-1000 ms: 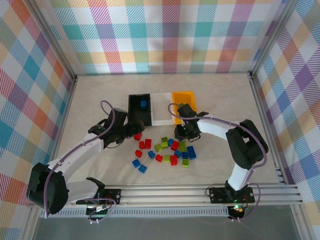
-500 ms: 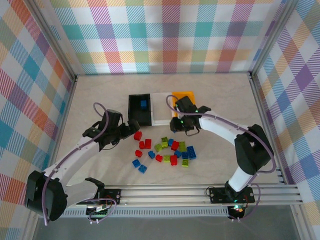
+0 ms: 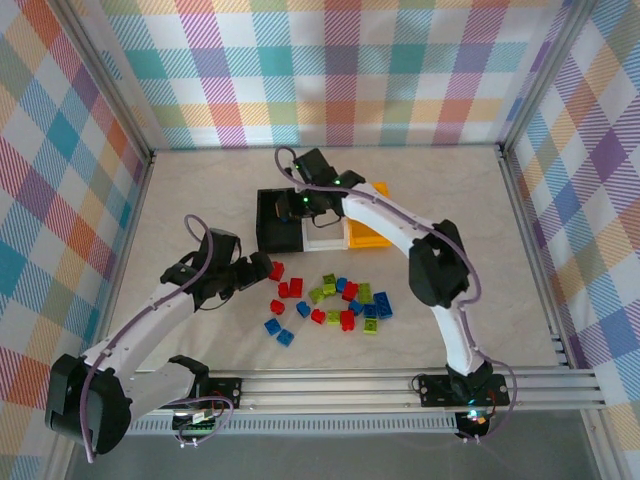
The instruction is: Sort the legos into containers by color
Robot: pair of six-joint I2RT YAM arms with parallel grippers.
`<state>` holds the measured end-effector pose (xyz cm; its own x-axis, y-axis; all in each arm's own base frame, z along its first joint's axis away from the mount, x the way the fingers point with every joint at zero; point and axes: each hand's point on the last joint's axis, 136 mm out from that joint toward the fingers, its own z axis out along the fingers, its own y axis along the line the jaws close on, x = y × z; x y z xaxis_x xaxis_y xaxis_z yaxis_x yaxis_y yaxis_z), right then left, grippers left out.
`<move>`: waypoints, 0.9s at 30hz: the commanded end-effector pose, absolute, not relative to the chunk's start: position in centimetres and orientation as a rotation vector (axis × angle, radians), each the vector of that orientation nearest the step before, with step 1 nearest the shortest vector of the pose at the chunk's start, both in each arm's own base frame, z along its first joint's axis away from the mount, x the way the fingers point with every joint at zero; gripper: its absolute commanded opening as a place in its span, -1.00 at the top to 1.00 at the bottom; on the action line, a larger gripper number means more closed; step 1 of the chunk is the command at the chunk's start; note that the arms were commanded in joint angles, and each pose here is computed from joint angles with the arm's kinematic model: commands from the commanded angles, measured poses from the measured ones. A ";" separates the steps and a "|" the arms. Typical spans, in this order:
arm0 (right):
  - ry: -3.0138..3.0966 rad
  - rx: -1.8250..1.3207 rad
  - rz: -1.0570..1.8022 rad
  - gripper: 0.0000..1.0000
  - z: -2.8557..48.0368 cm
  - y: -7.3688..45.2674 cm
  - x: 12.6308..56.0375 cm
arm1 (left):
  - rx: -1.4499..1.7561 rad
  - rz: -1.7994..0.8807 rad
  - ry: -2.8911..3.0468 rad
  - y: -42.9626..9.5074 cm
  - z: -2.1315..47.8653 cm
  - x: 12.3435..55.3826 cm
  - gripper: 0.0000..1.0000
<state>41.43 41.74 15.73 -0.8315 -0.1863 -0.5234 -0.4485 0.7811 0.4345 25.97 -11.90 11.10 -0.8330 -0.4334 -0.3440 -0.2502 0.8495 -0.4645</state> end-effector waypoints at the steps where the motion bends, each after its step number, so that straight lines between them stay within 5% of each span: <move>1: 2.544 -0.512 0.758 0.33 15.3 42.6 41.7 | -0.490 -0.519 2.630 -11.5 9.9 25.9 -0.73; 10: 2.523 -0.491 0.749 -0.11 16.0 43.6 43.4 | -0.441 -0.514 2.666 -12.4 8.9 27.3 -0.69; 27: 2.445 -0.310 0.776 -0.30 18.7 33.7 38.1 | -0.271 -0.323 2.742 -15.1 6.8 31.4 -0.40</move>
